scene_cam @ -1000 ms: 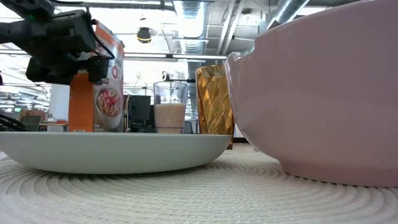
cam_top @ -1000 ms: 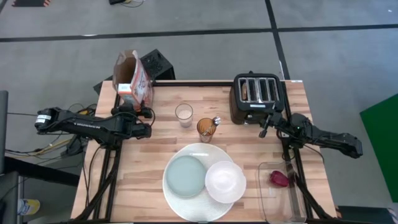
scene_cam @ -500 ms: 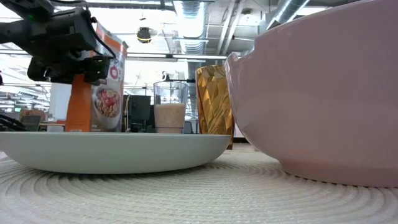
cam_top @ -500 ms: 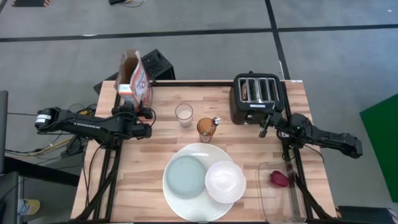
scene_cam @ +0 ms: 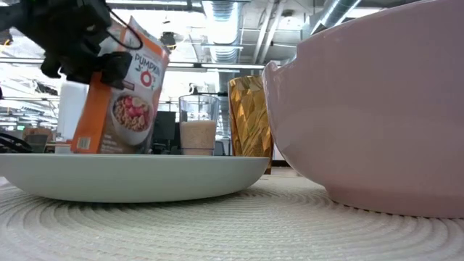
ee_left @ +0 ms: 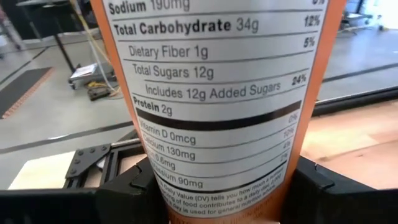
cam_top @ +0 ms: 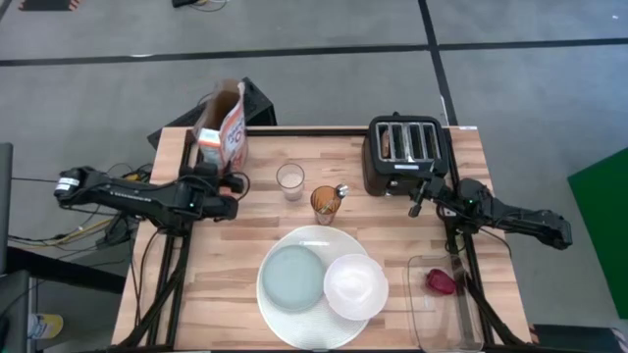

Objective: Arrange a breakfast setting
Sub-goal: Pour the cereal from the cereal box into the white bowl

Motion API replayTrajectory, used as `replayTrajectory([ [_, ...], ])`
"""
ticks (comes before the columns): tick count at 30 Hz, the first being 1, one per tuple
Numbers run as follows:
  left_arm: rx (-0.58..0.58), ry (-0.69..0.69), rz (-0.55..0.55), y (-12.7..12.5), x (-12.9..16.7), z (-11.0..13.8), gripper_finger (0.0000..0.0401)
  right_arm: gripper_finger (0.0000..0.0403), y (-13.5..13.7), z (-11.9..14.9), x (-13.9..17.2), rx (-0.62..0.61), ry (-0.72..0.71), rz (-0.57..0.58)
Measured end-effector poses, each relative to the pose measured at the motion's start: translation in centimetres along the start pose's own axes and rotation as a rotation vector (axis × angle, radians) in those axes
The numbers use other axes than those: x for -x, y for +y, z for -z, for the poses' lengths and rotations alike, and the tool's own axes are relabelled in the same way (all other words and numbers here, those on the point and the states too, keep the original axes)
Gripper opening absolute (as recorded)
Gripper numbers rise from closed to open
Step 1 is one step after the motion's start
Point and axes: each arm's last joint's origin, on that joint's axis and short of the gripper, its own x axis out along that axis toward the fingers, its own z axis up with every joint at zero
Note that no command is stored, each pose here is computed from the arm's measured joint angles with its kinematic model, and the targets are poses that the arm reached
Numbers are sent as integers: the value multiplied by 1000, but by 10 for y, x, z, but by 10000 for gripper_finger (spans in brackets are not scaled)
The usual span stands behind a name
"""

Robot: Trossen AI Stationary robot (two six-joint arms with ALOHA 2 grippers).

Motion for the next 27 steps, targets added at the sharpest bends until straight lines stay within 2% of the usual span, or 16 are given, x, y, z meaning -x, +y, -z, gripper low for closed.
replayTrajectory([
  [10, 16, 35, 79, 16, 7, -16, 196, 151, 0, 0, 0, 0, 0, 0],
  [18, 49, 22, 91, 24, 9, -21, 195, 151, 0, 0, 0, 0, 0, 0],
  [27, 37, 38, 108, 24, 10, -21, 155, 150, 0, 0, 0, 0, 0, 0],
])
